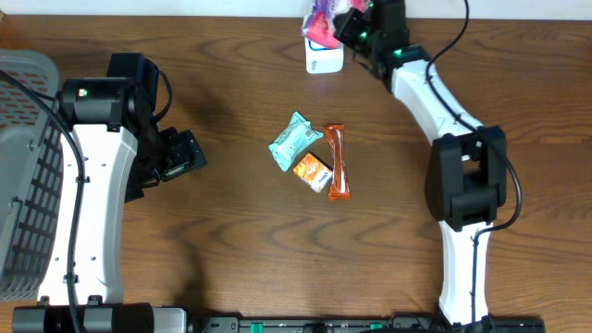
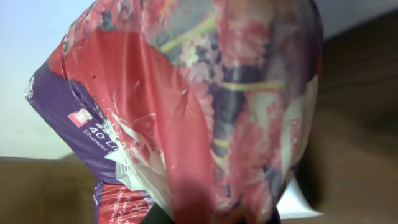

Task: Scan the item barcode
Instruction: 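Carry the pink pack to the right table edge and release it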

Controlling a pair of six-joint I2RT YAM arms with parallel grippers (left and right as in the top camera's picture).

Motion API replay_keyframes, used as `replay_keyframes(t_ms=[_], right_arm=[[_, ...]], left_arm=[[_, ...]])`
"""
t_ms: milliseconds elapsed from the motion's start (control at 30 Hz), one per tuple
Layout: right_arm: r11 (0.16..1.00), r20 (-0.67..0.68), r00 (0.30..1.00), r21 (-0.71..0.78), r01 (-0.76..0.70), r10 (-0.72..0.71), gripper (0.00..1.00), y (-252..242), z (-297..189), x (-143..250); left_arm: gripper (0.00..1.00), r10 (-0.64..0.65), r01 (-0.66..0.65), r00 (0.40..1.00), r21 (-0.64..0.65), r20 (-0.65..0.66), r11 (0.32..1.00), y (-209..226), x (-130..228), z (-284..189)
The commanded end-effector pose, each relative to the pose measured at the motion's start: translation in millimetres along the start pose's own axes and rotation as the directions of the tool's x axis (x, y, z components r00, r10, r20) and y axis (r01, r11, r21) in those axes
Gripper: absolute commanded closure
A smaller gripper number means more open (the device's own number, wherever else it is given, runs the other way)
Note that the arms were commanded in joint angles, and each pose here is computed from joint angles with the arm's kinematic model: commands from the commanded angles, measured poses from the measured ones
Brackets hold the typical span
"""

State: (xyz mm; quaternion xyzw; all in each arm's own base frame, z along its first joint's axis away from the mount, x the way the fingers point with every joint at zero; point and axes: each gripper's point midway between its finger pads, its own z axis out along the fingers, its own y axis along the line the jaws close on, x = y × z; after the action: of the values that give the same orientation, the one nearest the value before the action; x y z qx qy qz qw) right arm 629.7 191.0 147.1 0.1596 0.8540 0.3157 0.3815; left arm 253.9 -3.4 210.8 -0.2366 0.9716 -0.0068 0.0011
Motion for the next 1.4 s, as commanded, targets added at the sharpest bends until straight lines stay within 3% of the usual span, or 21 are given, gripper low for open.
replay_keyframes(t_ms=[0,300,367,400,533,767,1000,1267,1300,1333,1367], right_arm=[[0.993,0.068,0.990,0.004,0.121,-0.121,0.99,21,-48,-51],[0.943,0.023,0.998,0.329,0.053,-0.064,0.99,-78,-151,-97],[0.899,-0.003,0.999,0.435,0.048,-0.052,0.99,-113,-174,-99],[0.843,-0.060,0.998,0.535,0.053,-0.025,0.99,-155,-200,-95],[0.790,-0.111,0.993,0.612,0.029,0.050,0.99,-202,-228,-86],[0.637,-0.031,0.994,0.769,-0.046,0.108,0.99,-276,-272,-94],[0.586,0.099,0.972,0.783,-0.209,0.214,0.99,-322,-275,-82],[0.486,0.378,0.843,0.693,-0.532,0.383,0.99,-368,-278,-72],[0.493,0.386,0.836,0.679,-0.544,0.390,0.96,-371,-277,-72],[0.507,0.390,0.827,0.657,-0.558,0.405,0.85,-375,-277,-73],[0.511,0.387,0.821,0.647,-0.566,0.419,0.83,-377,-278,-72]], left_arm=[[0.02,-0.007,0.007,1.000,-0.019,-0.001,1.000,3,-1,2],[0.02,-0.007,0.007,1.000,-0.019,-0.001,1.000,3,-1,2],[0.02,-0.007,0.007,1.000,-0.019,-0.001,1.000,3,-1,2],[0.02,-0.007,0.007,1.000,-0.019,-0.001,1.000,3,-1,2],[0.02,-0.006,0.006,1.000,-0.019,-0.001,1.000,3,-1,2],[0.02,-0.007,0.007,1.000,-0.019,-0.001,1.000,3,-1,2],[0.02,-0.007,0.007,1.000,-0.019,-0.001,1.000,3,-1,2],[0.02,-0.007,0.007,1.000,-0.019,-0.001,1.000,3,-1,2],[0.02,-0.007,0.007,1.000,-0.019,-0.001,1.000,3,-1,2],[0.02,-0.007,0.007,1.000,-0.019,-0.001,1.000,3,-1,2],[0.02,-0.007,0.007,1.000,-0.019,-0.001,1.000,3,-1,2]])
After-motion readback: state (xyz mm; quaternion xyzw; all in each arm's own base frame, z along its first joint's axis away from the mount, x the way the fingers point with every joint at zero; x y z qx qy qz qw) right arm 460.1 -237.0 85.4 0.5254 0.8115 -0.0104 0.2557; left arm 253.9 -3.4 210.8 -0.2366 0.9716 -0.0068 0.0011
